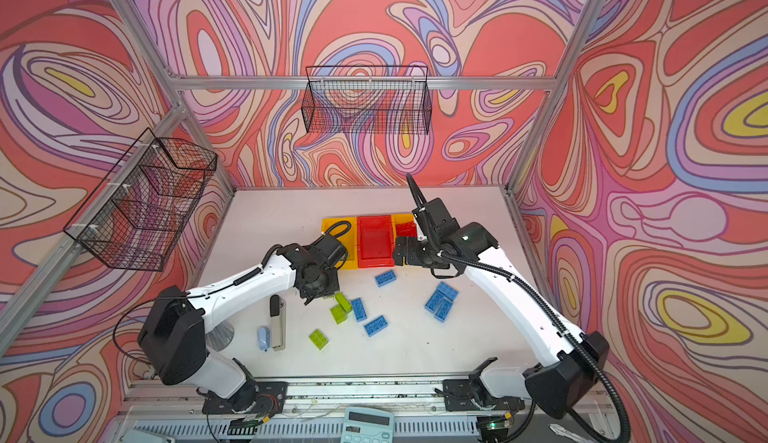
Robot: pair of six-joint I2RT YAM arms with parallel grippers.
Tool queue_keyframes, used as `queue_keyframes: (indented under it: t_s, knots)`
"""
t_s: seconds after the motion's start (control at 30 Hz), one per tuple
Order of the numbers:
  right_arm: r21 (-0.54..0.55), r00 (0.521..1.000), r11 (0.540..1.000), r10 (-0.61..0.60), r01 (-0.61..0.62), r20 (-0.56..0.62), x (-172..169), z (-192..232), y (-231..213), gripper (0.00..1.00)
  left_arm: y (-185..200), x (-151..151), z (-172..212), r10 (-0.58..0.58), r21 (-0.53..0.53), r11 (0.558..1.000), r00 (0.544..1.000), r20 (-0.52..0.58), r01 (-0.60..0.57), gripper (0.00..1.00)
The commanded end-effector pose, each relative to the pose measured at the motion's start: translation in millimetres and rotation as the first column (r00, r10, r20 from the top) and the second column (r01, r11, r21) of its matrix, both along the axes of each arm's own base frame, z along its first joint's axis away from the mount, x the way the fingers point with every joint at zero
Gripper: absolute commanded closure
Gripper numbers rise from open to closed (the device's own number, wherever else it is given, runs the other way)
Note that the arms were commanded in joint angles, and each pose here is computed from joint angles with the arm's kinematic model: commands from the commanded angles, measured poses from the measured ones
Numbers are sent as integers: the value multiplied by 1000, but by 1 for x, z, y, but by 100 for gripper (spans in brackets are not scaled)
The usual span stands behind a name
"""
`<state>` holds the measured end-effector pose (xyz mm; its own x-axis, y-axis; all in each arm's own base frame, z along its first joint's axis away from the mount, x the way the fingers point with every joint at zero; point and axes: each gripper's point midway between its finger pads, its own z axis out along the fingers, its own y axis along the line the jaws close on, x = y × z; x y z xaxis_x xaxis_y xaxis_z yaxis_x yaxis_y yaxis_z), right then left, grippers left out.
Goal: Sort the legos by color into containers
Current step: 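Carry the lime-green brick into the yellow bin and open the left gripper, then grasp a lime-green brick with the left gripper while the right hovers over blue bricks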
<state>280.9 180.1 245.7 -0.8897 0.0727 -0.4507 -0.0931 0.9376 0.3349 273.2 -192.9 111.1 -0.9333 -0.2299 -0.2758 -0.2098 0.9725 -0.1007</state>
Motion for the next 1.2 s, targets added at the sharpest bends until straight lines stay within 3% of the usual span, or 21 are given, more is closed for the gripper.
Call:
queue_keyframes:
  t_s: [0.0, 0.27, 0.4, 0.53, 0.67, 0.83, 1.03, 1.17]
  knots:
    - [3, 1000, 1000, -17, 17, 16, 3, 1, -1, 2, 12, 11, 18, -33, 98, 995, 999, -7, 33, 80]
    - [31, 999, 999, -34, 33, 37, 15, 0, 7, 2, 2, 88, 32, -17, 38, 999, 1000, 24, 17, 80]
    - [38, 997, 998, -50, 48, 66, 17, -4, 5, 2, -4, 127, 22, -28, 38, 999, 999, 26, 27, 75]
    - [37, 995, 999, -34, 30, 90, 14, -20, 3, 2, -9, 158, 8, -33, 27, 999, 998, 51, 31, 37]
    - [47, 989, 999, -22, 15, 143, 11, -29, -1, 2, -17, 173, 13, -20, -19, 1000, 992, 127, 22, 27]
    - [22, 976, 1000, -2, -2, 219, 0, -35, -13, 2, -14, 145, 31, 35, -94, 995, 977, 212, -15, 26]
    - [-65, 966, 998, -7, 24, 257, -14, -35, -38, 2, -11, 56, 40, 5, -51, 999, 968, 252, 8, 26]
    - [-52, 967, 997, -38, 52, 252, -21, -38, -44, 2, -12, 4, 21, 11, -97, 995, 977, 213, 10, 26]
